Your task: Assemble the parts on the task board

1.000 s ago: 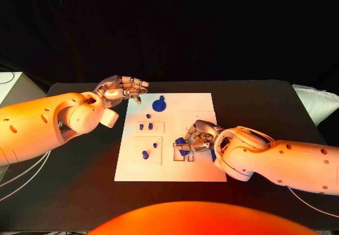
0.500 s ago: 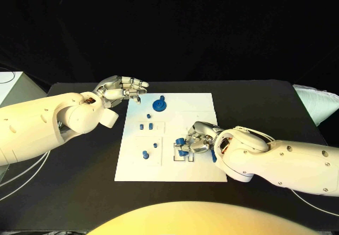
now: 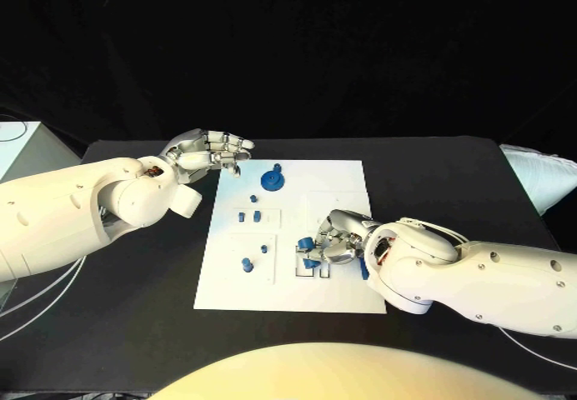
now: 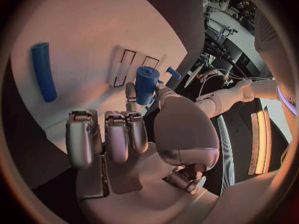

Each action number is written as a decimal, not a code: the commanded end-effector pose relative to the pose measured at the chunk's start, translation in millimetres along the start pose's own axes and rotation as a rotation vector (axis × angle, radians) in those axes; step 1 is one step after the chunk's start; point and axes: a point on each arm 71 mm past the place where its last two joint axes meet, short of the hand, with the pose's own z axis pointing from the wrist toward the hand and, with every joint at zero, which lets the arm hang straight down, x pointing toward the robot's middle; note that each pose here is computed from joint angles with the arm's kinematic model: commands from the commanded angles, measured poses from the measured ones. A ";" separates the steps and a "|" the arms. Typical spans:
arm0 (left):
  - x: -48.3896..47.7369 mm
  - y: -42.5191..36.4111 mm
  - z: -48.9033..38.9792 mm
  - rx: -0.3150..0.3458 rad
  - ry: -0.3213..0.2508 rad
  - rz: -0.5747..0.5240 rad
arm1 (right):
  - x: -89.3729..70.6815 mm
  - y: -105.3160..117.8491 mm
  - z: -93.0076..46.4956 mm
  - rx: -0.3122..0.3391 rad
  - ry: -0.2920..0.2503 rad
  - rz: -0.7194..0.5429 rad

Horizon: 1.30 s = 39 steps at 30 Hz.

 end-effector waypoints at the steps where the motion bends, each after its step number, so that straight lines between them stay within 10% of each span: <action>1: 2.4 -0.7 0.1 0.003 0.021 -0.002 | 3.7 1.9 -2.3 -0.011 0.008 -0.009; 19: 1.9 -0.2 -0.4 -0.003 0.023 -0.002 | 2.9 4.9 -11.6 -0.031 -0.016 0.020; 39: 2.8 0.6 -0.4 -0.013 0.035 0.001 | 10.0 0.1 -11.6 0.009 0.096 0.049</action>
